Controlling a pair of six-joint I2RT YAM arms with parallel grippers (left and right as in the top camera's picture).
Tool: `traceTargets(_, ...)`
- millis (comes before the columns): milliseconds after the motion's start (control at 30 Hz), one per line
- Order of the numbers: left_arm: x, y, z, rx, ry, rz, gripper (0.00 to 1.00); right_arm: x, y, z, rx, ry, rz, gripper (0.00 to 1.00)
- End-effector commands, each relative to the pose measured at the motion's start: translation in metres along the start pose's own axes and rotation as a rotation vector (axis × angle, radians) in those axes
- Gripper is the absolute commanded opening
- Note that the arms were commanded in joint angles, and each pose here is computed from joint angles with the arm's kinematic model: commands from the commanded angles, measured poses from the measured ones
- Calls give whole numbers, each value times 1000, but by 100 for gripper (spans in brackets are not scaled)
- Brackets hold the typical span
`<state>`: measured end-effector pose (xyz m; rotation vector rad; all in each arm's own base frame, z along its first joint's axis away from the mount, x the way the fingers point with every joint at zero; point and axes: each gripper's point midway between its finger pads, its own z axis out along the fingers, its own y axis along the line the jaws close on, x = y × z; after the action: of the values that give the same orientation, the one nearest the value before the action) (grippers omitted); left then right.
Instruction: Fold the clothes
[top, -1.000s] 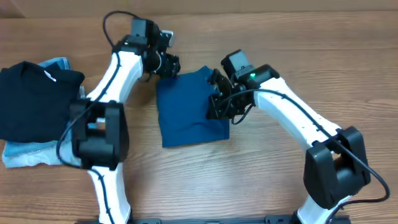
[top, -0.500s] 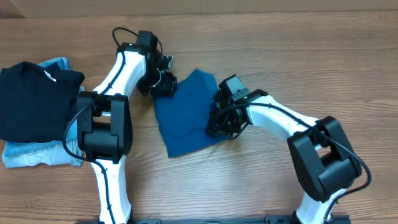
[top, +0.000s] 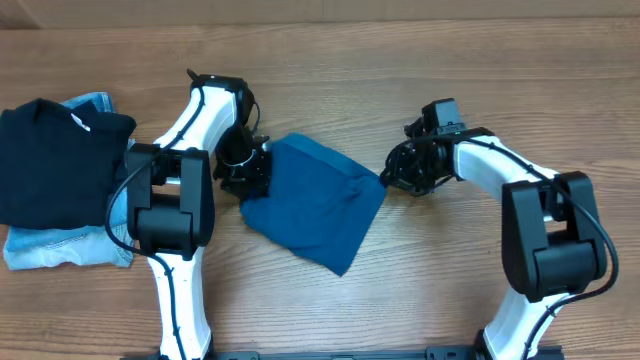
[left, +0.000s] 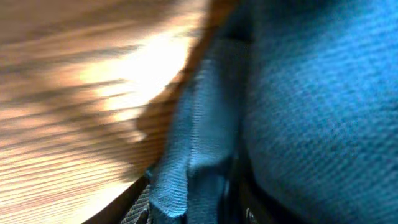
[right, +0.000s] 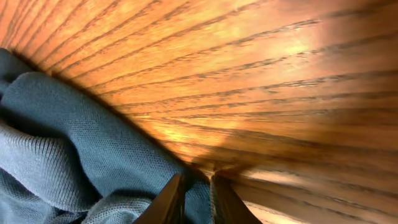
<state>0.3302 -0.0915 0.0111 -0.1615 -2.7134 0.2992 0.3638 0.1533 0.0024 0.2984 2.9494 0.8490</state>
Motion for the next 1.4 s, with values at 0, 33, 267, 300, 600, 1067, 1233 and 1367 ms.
traceTargets(0,0,-28,5,177,13,30,49,11,4,13,29,35,-59,18)
traceTargets(33,-1,-31,4,197,7,52,52,11,6,11,30,39,-62,17)
traceTargets(267,-9,-19,-4,212,-43,127,60,-18,37,-75,108,-44,-133,16)
traceTargets(300,-12,-10,-7,197,-59,111,60,-22,44,-92,128,-71,-145,16)
traceTargets(600,-40,-26,-28,372,-245,339,64,45,75,-73,165,107,-265,16)
traceTargets(1067,-48,-27,-39,444,-330,421,39,95,25,1,296,358,-304,17)
traceTargets(1233,-42,-9,-58,548,-354,298,29,85,27,7,288,318,-323,17)
traceTargets(1367,-41,-8,-86,697,-449,299,33,56,30,14,308,193,-384,17)
